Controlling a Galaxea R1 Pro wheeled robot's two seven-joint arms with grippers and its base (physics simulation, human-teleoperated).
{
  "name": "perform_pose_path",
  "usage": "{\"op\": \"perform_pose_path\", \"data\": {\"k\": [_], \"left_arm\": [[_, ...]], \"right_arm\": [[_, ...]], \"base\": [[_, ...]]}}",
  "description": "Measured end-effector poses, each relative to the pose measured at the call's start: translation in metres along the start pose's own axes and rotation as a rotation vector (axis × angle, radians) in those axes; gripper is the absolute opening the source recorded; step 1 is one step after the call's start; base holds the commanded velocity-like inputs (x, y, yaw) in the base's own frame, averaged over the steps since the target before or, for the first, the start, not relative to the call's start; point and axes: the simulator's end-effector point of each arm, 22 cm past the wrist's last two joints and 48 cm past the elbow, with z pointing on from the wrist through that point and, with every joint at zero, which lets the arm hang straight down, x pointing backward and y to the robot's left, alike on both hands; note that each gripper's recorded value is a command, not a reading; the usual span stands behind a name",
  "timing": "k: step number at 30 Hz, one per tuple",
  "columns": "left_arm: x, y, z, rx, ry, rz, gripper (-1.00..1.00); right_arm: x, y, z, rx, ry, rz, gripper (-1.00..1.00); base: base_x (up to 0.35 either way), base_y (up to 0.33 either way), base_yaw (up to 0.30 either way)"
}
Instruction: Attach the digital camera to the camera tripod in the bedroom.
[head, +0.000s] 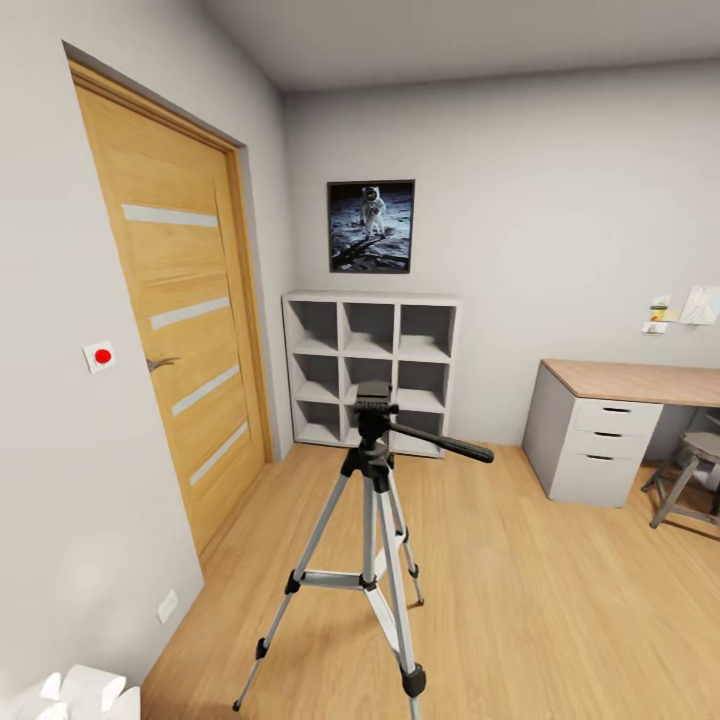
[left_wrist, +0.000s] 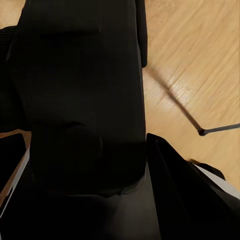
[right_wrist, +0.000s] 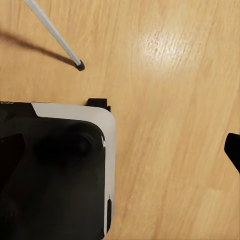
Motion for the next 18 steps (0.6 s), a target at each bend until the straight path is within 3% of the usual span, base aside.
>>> {"op": "perform_pose_path", "data": {"k": [18], "left_arm": [[-0.0002,-0.0001,0.0,0.0,0.0,0.0,-1.0]], "right_arm": [[-0.0003,-0.0007,0.0,0.002,-0.001,0.0,1.0]], "base": [[-0.076,0.062,0.0]]}}
